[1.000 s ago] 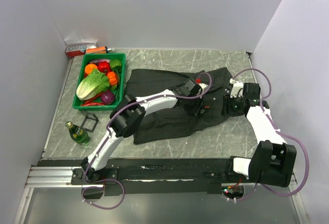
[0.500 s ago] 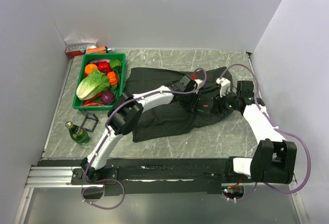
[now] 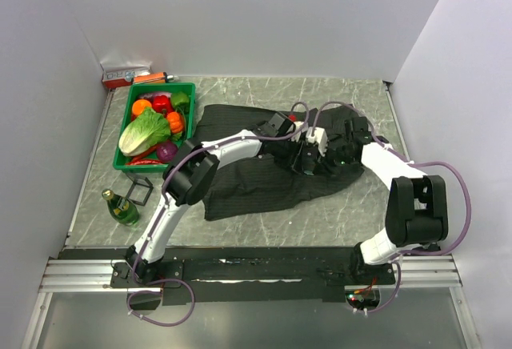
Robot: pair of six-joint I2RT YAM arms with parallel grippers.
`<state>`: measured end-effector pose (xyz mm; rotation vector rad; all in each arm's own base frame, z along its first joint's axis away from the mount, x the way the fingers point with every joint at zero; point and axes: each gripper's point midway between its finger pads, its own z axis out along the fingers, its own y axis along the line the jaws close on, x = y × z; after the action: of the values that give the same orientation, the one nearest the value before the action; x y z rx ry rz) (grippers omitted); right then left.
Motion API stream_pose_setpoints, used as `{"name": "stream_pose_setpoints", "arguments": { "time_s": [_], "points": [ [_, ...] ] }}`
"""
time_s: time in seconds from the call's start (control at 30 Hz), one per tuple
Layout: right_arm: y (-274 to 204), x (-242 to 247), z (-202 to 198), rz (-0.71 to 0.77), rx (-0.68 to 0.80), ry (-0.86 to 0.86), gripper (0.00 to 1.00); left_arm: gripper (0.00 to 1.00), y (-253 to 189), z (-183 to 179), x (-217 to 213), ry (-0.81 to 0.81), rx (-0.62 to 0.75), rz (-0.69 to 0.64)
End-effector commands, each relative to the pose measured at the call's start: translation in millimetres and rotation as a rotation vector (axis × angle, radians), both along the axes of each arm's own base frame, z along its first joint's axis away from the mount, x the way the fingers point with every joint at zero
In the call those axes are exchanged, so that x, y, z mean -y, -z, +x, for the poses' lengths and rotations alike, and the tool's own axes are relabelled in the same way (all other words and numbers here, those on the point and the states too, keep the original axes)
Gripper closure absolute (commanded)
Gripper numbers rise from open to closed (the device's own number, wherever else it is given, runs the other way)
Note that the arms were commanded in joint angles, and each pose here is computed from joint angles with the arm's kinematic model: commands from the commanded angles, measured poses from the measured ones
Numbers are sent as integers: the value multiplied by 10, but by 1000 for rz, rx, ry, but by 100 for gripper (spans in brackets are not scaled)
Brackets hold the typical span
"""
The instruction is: Remove the brooch from the garment
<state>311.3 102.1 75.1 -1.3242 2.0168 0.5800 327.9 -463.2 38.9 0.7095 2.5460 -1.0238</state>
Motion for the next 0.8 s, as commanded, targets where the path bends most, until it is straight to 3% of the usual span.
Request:
{"name": "stream_pose_setpoints", "arguments": {
  "time_s": [0.0, 0.37, 0.77],
  "points": [
    [-66, -56, 81, -68, 142, -153, 62, 59, -229, 44, 29, -2, -13, -72],
    [175, -103, 77, -208, 200, -284, 62, 58, -164, 113, -34, -16, -49, -84],
    [336, -56, 62, -295, 220, -312, 64, 58, -126, 130, -39, -21, -62, -84]
  ]
}}
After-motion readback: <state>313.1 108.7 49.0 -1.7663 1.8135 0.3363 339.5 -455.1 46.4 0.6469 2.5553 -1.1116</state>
